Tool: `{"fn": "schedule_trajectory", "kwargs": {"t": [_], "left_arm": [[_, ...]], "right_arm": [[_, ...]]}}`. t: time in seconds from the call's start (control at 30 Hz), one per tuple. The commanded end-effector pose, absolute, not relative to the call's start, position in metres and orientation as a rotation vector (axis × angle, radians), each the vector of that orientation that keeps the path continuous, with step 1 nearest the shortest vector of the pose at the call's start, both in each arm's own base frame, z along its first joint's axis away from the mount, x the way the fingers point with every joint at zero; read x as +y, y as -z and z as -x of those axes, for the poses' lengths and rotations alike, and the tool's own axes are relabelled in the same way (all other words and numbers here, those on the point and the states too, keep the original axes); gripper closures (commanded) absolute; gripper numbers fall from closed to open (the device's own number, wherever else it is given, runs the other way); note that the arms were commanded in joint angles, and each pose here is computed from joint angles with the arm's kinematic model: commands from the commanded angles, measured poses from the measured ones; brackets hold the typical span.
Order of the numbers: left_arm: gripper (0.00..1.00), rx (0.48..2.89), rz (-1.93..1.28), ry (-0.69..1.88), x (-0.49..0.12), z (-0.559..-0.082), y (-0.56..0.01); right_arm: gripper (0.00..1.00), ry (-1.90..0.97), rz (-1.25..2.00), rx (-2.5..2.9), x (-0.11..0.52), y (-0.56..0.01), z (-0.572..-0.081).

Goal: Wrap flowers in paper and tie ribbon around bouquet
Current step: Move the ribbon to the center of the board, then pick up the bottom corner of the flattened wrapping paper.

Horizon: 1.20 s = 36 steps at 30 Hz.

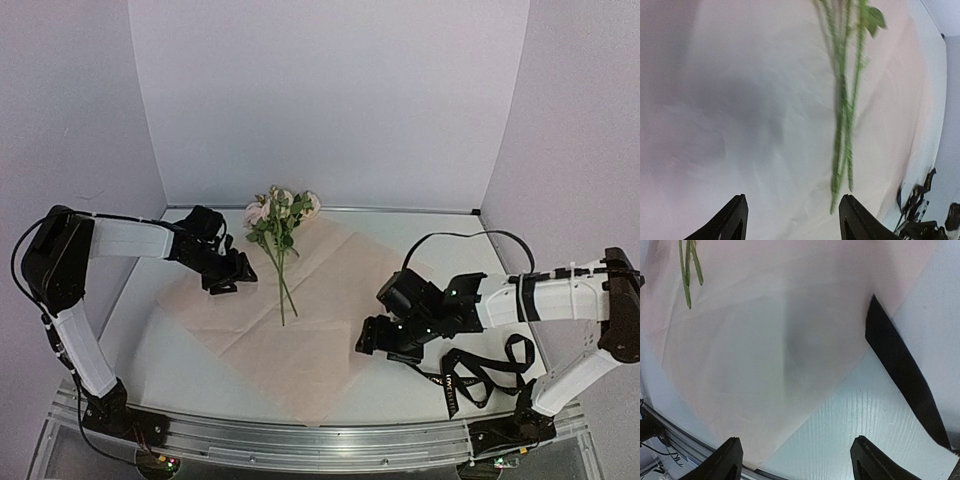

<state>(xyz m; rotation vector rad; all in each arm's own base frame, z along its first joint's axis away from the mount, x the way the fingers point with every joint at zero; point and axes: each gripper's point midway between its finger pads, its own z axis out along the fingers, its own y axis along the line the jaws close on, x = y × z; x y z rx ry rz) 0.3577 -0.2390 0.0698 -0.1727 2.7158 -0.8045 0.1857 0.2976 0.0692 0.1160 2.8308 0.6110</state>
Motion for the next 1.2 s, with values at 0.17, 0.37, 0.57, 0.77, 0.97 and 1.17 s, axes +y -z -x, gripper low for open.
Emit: {"fn": "schedule_trajectory", "kwargs": {"t": [0.17, 0.37, 0.57, 0.77, 0.97, 1.17], "left_arm": [[0.36, 2.671, 0.074, 0.904, -0.275, -0.298, -0.077], [0.36, 2.662, 0.040, 0.914, -0.268, -0.273, -0.082], [0.36, 2.681, -0.008, 0.928, -0.269, -0.245, -0.076], [0.35, 2.649, -0.067, 0.977, -0.284, -0.236, -0.084], [0.38, 2.656, -0.113, 0.959, -0.293, -0.238, -0.076], [0.40, 2.683, -0.068, 0.875, -0.286, -0.244, -0.057]], "right_arm": [[0.24, -0.583, -0.394, 2.681, 0.280, -0.027, -0.198], [0.25, -0.416, -0.496, 2.660, 0.227, 0.001, -0.201], [0.20, -0.292, -0.651, 2.601, 0.161, -0.002, -0.199], [0.14, -0.430, -0.477, 2.641, 0.224, -0.050, -0.187], [0.14, -0.614, -0.437, 2.717, 0.300, -0.059, -0.156], [0.15, -0.757, -0.567, 2.735, 0.331, -0.043, -0.137]]}}
